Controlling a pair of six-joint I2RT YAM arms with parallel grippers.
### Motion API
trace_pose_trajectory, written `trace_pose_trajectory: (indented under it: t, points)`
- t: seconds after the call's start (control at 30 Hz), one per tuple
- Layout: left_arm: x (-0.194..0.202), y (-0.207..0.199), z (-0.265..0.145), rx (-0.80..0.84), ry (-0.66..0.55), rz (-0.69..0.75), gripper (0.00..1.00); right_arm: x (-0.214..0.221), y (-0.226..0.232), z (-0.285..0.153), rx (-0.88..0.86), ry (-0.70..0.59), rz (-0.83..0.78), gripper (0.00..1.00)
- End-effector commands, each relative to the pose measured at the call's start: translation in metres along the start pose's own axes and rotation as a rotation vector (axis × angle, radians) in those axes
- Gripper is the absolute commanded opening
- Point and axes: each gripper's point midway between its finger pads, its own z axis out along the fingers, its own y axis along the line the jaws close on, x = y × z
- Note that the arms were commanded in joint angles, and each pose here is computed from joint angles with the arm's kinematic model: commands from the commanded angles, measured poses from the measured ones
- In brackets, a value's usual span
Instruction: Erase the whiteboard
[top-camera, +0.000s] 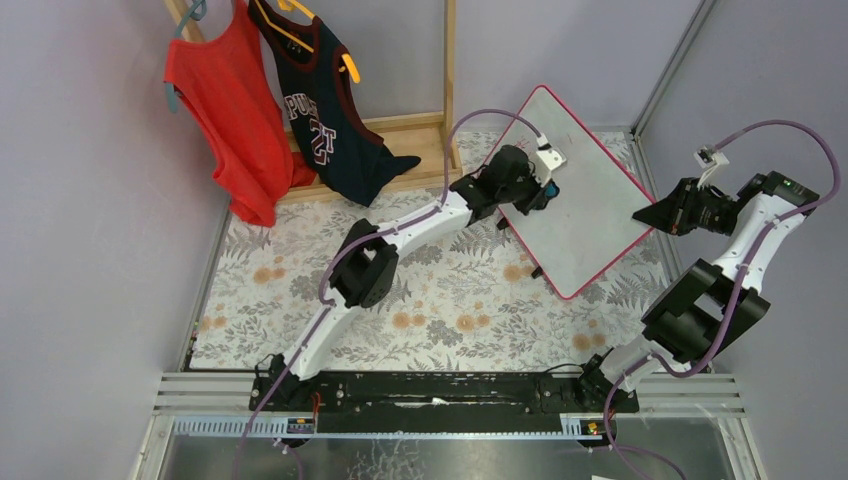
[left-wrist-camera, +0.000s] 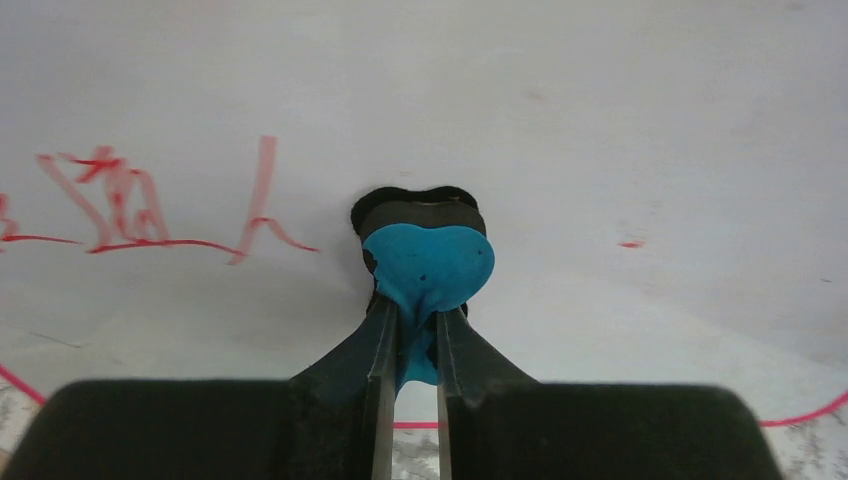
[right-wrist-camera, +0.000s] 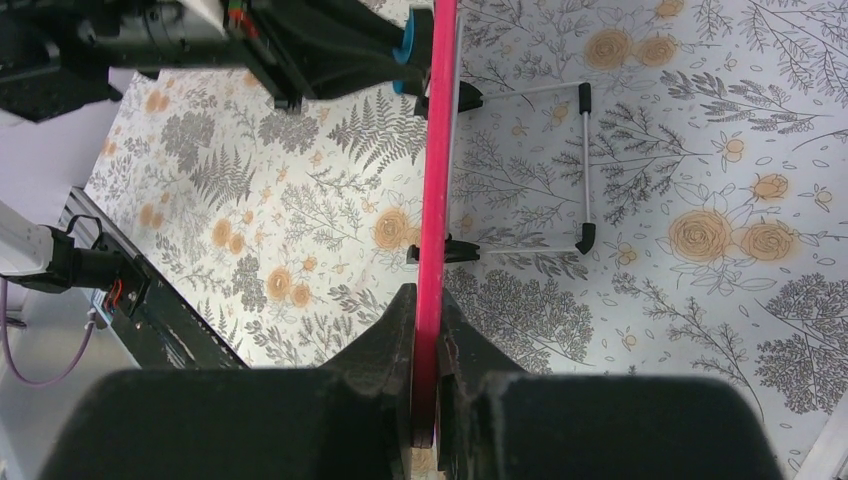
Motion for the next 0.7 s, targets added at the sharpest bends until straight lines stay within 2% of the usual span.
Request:
trace_pose_trajectory:
  t: [0.0,0.17,0.33,0.47,0.67]
  points:
    - [0.0,-0.09,0.009,0.132,-0.01,0.015,0.0,0.007,0.018,0.0,-0.013,0.059,-0.084,0.0]
    - [-0.005,-0.146,0.01,0.227,-0.037,-0.002,0.0,0.005,0.019,0.001,-0.021,0.053,-0.083,0.0]
    - [-0.012,-0.167,0.01,0.26,-0.061,0.005,0.0,0.006,0.02,0.002,-0.022,0.054,-0.084,0.0]
    - [-0.012,-0.151,0.011,0.216,-0.051,0.032,0.0,0.007,0.021,0.001,-0.019,0.058,-0.087,0.0]
    - [-0.01,-0.094,0.009,0.13,-0.026,0.051,0.0,0.009,0.021,0.002,-0.025,0.06,-0.087,0.0]
